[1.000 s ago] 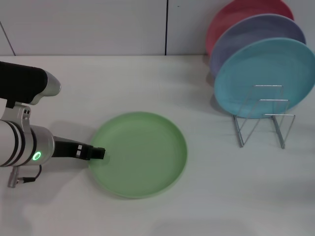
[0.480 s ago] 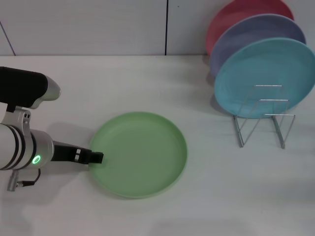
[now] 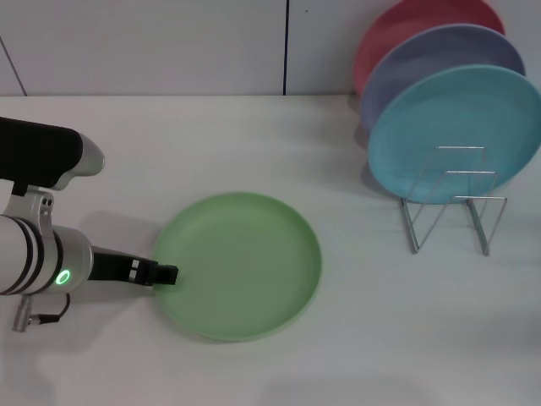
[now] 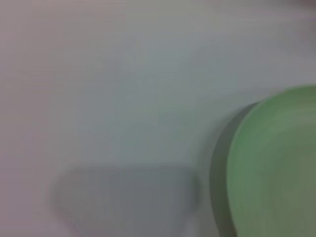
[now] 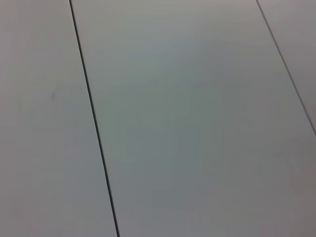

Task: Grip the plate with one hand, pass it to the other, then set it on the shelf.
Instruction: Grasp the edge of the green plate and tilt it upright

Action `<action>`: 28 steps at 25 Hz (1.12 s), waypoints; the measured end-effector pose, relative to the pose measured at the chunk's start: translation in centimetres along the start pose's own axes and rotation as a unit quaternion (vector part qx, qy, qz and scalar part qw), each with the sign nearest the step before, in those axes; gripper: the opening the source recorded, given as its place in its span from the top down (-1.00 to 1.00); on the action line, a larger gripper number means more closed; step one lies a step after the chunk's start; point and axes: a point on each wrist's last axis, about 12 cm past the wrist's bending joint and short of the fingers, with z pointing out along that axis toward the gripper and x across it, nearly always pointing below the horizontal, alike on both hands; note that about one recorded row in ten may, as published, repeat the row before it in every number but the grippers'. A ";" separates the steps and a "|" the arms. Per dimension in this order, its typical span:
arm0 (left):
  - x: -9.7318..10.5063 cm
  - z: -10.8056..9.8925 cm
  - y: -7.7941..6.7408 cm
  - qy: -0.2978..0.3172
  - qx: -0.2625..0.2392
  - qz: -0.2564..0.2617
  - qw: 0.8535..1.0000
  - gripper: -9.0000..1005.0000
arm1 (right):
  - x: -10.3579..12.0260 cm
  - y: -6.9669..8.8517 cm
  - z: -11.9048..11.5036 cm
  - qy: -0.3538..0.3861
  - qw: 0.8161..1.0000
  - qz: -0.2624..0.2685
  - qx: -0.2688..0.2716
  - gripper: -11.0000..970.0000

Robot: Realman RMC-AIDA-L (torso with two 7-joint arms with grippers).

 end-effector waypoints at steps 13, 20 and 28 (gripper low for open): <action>0.2 0.0 -0.1 0.009 0.000 -0.005 1.000 -0.67 | 0.0 -0.1 -0.2 -0.001 1.000 0.000 0.001 -0.55; 0.0 -0.1 -0.3 0.007 0.000 -0.001 1.000 -0.44 | 0.0 0.0 -0.2 -0.001 1.000 0.011 -0.004 -0.55; -0.1 -0.1 -0.5 0.006 0.001 0.003 1.000 -0.32 | 0.0 -0.1 -0.2 -0.001 1.000 0.010 -0.003 -0.55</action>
